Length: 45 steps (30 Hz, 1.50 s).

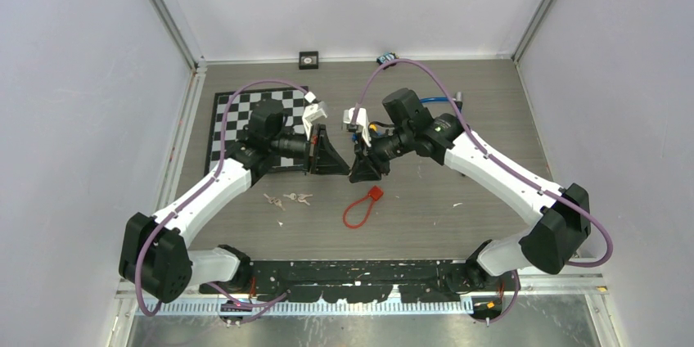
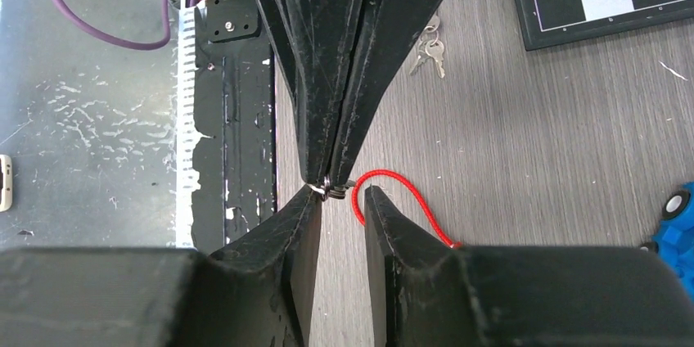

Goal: Unlock with the key
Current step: Pick up the key from the center of the board.

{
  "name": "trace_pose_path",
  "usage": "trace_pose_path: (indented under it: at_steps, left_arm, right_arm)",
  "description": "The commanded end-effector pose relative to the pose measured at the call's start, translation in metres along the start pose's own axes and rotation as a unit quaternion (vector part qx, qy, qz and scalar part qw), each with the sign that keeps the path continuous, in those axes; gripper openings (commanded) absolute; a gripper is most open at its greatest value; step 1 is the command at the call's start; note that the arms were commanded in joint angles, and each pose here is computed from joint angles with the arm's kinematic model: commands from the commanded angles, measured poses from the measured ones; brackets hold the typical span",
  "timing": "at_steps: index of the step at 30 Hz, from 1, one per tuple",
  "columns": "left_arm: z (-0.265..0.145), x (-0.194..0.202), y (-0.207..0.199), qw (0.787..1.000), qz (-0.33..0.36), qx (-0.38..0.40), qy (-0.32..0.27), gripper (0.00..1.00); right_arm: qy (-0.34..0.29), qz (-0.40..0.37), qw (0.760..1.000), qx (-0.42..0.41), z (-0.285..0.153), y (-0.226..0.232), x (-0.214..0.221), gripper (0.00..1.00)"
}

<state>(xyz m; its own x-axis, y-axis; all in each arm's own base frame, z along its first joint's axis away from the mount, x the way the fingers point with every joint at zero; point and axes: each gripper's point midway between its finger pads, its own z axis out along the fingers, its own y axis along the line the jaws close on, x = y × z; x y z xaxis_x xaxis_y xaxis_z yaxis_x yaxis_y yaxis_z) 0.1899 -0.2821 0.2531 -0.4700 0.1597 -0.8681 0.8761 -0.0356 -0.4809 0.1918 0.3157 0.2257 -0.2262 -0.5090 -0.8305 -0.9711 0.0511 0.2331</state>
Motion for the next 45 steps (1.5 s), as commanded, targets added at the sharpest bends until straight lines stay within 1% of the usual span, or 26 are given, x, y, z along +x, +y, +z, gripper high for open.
trace_pose_path:
  at_steps: [1, 5, 8, 12, 21, 26, 28, 33, 38, 45]
  left_arm:
    - [-0.003, -0.011, -0.010, 0.999, 0.030, 0.015, -0.014, 0.00]
    - [-0.006, -0.015, -0.010, 0.999, 0.024, 0.017, -0.026, 0.00]
    - [-0.007, -0.018, -0.010, 0.999, 0.023, 0.025, -0.040, 0.00]
    - [-0.009, -0.019, -0.013, 0.998, 0.032, 0.033, -0.049, 0.00]
    - [-0.009, -0.020, -0.013, 0.997, 0.035, 0.037, -0.060, 0.00]
    - [-0.008, -0.018, -0.012, 0.997, 0.033, 0.037, -0.061, 0.00]
    - [-0.008, -0.019, -0.012, 0.997, 0.033, 0.035, -0.062, 0.00]
    - [-0.009, -0.019, -0.011, 0.997, 0.033, 0.031, -0.064, 0.00]
    - [-0.011, -0.018, -0.010, 0.997, 0.037, 0.027, -0.065, 0.00]
    - [-0.012, -0.012, -0.006, 0.997, 0.038, 0.020, -0.056, 0.00]
  right_arm:
    - [-0.027, -0.022, 0.999, -0.019, -0.004, 0.009, -0.019, 0.33]
    - [-0.026, -0.025, 0.999, -0.013, -0.001, 0.007, -0.013, 0.42]
    - [-0.030, -0.029, 0.999, -0.003, -0.002, 0.005, -0.013, 0.46]
    - [-0.035, -0.035, 0.999, 0.007, -0.005, 0.003, -0.017, 0.47]
    - [-0.044, -0.030, 0.999, -0.002, -0.003, 0.004, -0.023, 0.46]
    - [-0.047, -0.030, 0.998, -0.004, -0.004, 0.005, -0.026, 0.40]
    - [-0.047, -0.030, 0.998, -0.004, -0.004, 0.006, -0.026, 0.34]
    - [-0.047, -0.033, 0.998, 0.005, -0.006, 0.005, -0.026, 0.14]
    - [-0.044, -0.039, 0.998, 0.019, -0.010, 0.003, -0.022, 0.02]
    - [-0.026, -0.058, 0.996, 0.059, -0.017, -0.006, -0.012, 0.00]
